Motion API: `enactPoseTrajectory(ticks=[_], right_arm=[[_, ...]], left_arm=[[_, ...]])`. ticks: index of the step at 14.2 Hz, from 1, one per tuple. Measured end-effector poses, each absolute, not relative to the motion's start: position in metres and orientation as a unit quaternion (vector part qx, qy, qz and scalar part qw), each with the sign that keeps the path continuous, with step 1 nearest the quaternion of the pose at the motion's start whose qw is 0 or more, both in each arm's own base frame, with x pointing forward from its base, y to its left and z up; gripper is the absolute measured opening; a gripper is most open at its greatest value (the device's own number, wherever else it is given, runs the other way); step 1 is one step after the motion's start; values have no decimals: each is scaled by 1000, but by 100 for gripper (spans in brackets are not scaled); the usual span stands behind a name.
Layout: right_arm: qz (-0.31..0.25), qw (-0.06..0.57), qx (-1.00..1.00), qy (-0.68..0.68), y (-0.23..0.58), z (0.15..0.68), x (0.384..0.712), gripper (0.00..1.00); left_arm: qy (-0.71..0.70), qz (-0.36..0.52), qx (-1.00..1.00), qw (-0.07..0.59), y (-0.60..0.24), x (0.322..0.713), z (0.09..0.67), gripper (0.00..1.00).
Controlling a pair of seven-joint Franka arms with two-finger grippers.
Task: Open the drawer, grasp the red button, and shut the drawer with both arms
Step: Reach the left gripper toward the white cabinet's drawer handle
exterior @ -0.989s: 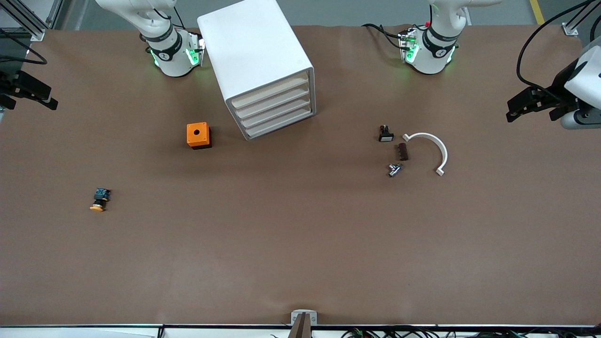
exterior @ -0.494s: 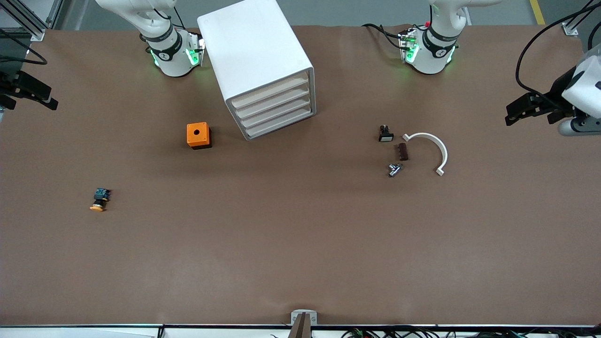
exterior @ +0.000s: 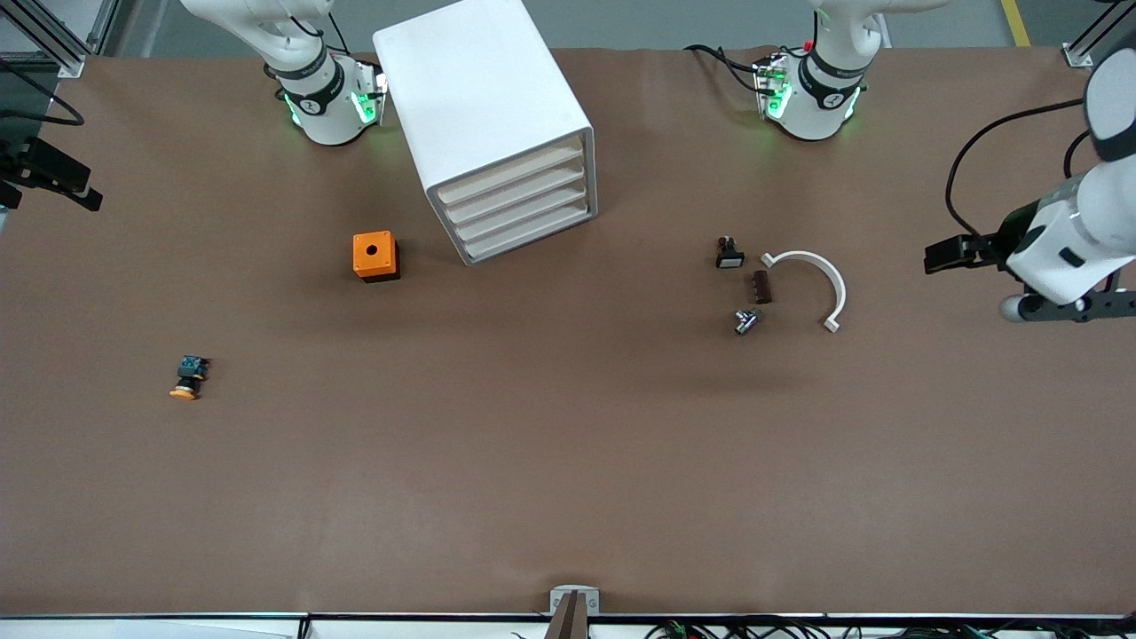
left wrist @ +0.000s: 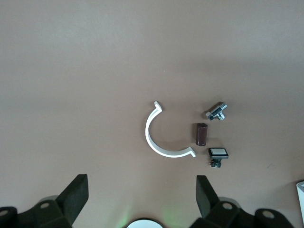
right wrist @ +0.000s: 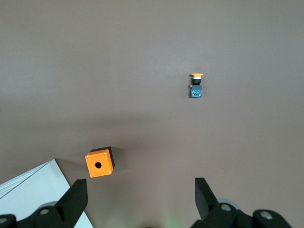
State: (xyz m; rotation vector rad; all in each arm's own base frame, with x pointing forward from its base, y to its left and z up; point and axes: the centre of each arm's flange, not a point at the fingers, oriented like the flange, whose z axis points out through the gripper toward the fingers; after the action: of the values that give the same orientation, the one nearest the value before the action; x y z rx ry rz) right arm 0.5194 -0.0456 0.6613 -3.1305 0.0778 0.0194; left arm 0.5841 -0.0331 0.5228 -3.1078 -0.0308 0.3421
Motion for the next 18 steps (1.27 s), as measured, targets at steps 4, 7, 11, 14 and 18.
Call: enactPoseTrajectory(ticks=[4,7,11,14,18], right_arm=[[-2,5,-1000,25,-45,664,521,100],[-2,4,-1000,25,-46,665,521,100],[2,4,-1000,25,-46,658,525,100],[9,3,-1000,25,-45,650,531,100],[22,0,-999,24,-45,632,542,100]], left_arm=[[-26,141,-990,13,-51,594,484,100],[-85,156,-984,26,-93,594,465,100],[-217,198,-956,18,-174,582,436,100],[-321,219,-920,46,-229,570,414,100],[-431,250,-865,59,-294,561,396,100]])
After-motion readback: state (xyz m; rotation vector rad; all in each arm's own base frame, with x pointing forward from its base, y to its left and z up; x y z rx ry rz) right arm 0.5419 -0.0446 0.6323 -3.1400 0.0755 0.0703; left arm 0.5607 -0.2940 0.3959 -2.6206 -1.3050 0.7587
